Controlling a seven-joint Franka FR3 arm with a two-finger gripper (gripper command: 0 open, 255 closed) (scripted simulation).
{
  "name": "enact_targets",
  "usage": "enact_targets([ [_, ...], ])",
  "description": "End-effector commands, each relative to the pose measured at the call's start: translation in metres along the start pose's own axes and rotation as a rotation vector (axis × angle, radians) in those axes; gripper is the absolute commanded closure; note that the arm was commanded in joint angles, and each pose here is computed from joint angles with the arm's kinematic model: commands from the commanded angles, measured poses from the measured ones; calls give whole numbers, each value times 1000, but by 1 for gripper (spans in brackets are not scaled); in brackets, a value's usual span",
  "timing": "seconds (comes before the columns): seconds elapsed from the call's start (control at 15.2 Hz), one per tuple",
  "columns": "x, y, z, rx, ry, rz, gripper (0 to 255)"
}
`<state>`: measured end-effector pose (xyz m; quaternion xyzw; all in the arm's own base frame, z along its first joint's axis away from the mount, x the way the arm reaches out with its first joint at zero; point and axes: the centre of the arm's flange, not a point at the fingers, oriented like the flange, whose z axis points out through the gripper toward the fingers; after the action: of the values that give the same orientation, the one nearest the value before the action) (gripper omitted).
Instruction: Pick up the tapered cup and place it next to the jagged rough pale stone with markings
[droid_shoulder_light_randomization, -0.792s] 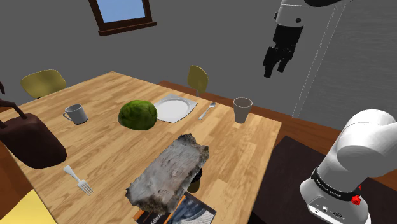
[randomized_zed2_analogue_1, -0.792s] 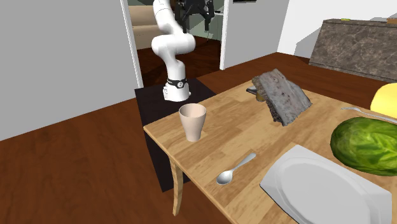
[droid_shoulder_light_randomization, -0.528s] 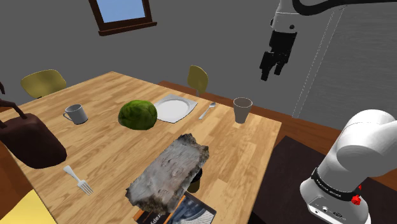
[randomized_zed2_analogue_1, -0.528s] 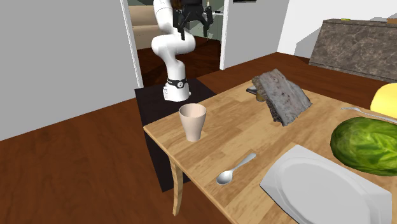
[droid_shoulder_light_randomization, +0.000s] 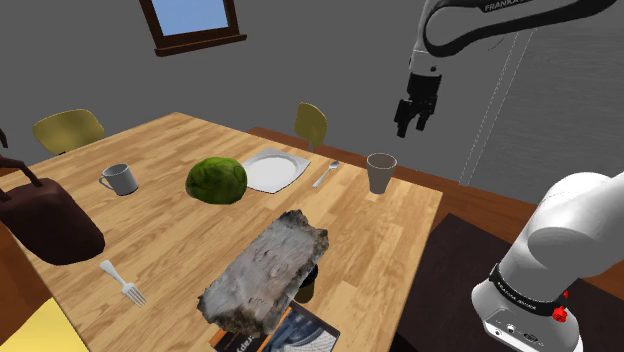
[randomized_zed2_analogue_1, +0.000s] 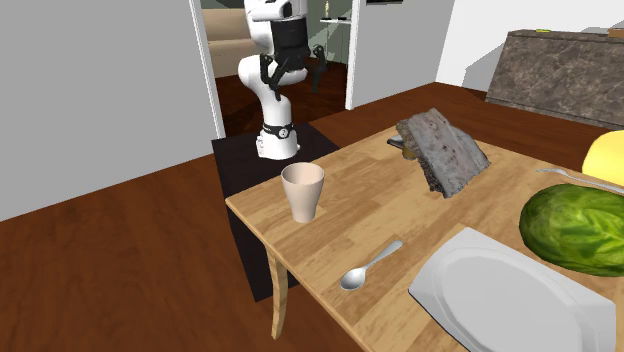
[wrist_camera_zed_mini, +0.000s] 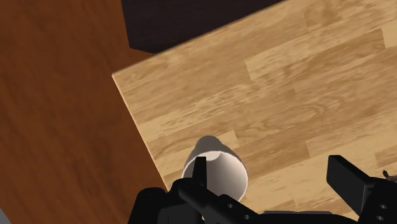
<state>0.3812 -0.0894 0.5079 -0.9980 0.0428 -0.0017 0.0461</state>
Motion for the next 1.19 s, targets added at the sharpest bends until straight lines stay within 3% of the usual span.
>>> enact_targets([
  [0.0, 19, 12, 18, 7, -9, 6, 0],
  [0.79, 112, 95, 130, 55, -67, 41, 0],
  [1.12, 113, 97, 155, 56, -69, 42, 0],
])
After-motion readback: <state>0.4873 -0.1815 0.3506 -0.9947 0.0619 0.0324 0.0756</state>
